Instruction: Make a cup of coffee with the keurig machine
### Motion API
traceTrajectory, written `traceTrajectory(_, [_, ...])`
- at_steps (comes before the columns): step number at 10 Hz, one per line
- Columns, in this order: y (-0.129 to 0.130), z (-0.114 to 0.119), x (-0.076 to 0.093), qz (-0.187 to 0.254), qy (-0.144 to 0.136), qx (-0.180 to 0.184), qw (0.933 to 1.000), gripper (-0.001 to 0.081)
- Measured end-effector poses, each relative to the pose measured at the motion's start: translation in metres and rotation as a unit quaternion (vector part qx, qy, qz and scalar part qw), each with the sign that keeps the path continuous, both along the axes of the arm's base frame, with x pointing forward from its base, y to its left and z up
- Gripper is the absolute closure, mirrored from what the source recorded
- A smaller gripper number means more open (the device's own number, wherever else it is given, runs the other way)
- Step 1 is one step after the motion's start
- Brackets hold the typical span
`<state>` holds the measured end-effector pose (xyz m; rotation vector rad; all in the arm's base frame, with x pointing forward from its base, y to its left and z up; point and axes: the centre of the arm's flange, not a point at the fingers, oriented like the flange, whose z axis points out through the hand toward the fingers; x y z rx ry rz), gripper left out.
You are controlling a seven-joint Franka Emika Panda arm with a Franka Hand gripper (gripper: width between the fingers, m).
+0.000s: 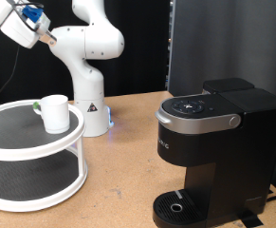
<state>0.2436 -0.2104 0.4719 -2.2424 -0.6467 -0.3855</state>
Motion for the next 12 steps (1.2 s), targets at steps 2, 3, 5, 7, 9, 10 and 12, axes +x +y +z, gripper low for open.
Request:
traceTrajectory(2, [-0.01, -0.001, -0.003, -0.045, -0.023, 0.021, 0.9985, 0.0804])
traceTrajectory(3, [-0.017, -0.003, -0.009, -0.063, -0.029, 0.029, 0.9971, 0.0804])
traceTrajectory(5, [-0.031, -0.01, -0.026, -0.096, -0.032, 0.044, 0.9939, 0.0804])
traceTrajectory(7, [-0.037, -0.015, -0.037, -0.106, -0.028, 0.05, 0.9927, 0.0804])
traceTrajectory(9, [-0.04, -0.015, -0.032, -0.134, -0.043, 0.055, 0.9885, 0.0804])
traceTrajectory(10, [-0.044, -0.017, -0.028, -0.175, -0.057, 0.059, 0.9812, 0.0804])
traceTrajectory(12, [-0.05, -0.022, -0.026, -0.229, -0.067, 0.056, 0.9696, 0.0804])
